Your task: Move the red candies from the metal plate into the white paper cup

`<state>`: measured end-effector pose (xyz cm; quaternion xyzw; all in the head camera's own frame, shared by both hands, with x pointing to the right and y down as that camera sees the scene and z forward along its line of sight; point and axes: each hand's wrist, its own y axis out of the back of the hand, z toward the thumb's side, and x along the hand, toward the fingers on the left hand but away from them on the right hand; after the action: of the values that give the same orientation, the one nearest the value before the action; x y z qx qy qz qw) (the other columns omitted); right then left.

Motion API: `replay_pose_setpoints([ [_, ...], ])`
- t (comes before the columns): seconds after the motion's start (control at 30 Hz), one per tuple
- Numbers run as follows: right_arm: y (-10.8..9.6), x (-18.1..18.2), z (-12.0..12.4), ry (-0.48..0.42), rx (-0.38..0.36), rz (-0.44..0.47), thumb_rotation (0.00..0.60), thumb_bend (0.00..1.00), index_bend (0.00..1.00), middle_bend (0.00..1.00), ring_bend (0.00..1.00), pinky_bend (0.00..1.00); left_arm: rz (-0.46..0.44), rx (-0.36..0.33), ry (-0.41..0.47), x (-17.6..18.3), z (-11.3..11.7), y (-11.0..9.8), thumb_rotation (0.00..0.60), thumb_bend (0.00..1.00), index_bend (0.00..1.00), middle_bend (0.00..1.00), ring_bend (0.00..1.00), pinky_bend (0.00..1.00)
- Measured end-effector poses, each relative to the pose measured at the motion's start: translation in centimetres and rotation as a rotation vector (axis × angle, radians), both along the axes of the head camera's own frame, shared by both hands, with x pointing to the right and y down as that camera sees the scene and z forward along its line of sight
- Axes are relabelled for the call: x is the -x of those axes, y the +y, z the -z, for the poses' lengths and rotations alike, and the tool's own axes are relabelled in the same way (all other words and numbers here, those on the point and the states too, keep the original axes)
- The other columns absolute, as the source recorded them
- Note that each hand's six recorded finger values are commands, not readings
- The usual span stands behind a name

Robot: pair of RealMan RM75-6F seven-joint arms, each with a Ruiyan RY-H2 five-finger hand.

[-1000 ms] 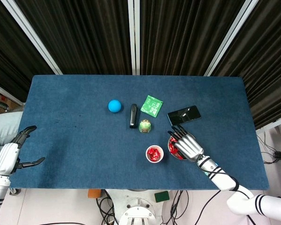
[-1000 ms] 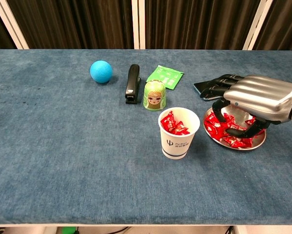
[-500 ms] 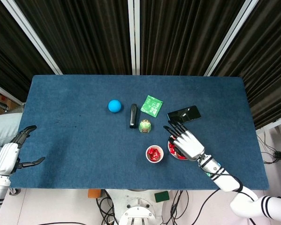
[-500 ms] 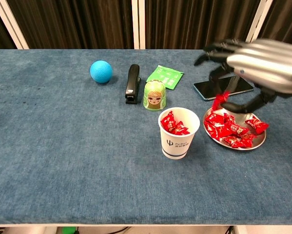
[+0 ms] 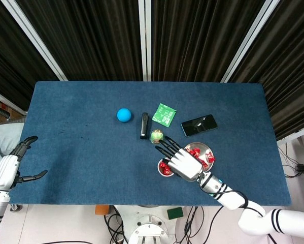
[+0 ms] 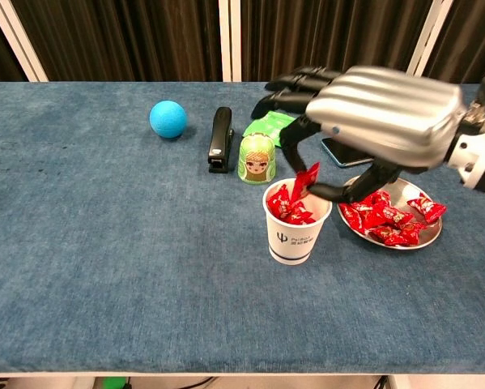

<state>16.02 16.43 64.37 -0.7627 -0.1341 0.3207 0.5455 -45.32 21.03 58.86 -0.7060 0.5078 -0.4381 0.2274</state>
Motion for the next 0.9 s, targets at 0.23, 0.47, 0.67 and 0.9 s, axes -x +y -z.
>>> replay_pose_setpoints([
  [0.23,0.2,0.5,-0.2,0.010,0.008,0.017,0.600,0.36,0.47,0.11,0.00,0.00,0.002,-0.004,0.003,0.1,0.0,0.0,0.600,0.10,0.14,0.11,0.12,0.25],
  [0.47,0.0,0.0,0.2,0.009,-0.001,0.003,0.600,0.36,0.44,0.10,0.00,0.00,-0.001,-0.004,0.002,0.1,0.1,0.0,0.600,0.10,0.14,0.11,0.12,0.25],
  [0.67,-0.8,-2.5,1.0,0.031,-0.034,-0.048,0.600,0.36,0.44,0.10,0.00,0.00,-0.004,-0.003,0.003,0.0,0.1,-0.1,0.600,0.10,0.14,0.11,0.12,0.25],
  [0.9,-1.5,-7.6,0.2,0.128,-0.007,-0.161,0.600,0.36,0.44,0.10,0.00,0.00,-0.011,0.001,0.005,-0.3,-0.1,-0.1,0.600,0.10,0.14,0.11,0.12,0.25],
])
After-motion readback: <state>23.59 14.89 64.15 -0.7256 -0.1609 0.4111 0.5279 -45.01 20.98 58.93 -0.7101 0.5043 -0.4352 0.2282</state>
